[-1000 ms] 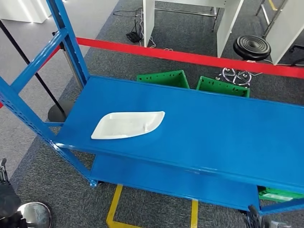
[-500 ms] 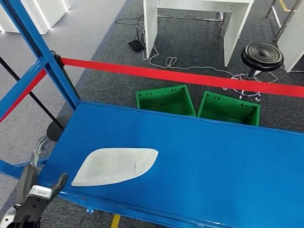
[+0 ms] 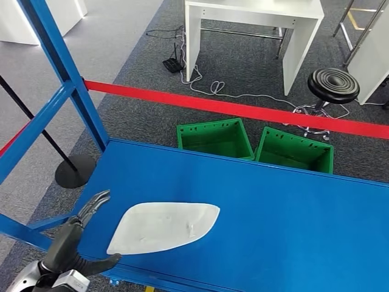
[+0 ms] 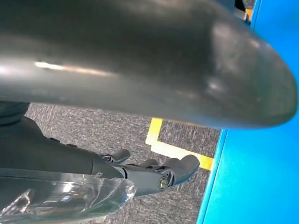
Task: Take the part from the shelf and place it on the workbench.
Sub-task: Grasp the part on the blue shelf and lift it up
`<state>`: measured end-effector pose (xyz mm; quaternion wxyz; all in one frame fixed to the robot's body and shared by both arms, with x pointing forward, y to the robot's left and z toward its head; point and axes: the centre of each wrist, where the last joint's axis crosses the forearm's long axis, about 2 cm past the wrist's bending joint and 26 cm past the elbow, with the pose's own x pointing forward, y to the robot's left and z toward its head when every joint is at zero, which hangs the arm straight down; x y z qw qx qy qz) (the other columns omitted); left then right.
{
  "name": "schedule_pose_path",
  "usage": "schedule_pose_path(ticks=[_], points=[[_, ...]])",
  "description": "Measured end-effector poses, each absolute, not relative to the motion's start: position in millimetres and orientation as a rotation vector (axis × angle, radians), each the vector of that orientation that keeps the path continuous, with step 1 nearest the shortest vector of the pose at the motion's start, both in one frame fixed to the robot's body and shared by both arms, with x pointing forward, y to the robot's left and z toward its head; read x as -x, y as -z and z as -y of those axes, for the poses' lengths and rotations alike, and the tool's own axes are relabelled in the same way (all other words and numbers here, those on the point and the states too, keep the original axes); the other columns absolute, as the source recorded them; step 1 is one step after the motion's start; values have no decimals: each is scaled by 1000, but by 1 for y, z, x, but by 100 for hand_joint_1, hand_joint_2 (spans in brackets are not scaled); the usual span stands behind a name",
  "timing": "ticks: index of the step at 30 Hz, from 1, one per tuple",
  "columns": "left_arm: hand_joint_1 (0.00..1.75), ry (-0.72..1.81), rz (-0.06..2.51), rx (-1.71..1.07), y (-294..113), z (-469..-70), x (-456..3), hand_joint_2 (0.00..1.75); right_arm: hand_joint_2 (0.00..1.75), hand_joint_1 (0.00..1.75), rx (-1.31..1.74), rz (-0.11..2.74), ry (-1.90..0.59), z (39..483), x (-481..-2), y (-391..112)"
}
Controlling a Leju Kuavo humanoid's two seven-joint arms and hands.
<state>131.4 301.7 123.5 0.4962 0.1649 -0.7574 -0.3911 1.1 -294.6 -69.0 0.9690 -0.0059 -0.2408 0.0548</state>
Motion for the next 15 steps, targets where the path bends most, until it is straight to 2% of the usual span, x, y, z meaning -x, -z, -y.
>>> schedule_pose_path(ticks=[15], points=[[0, 1096, 1816, -153, -121, -314, -120, 175, 0, 0, -12, 478, -121, 286, -1, 80]])
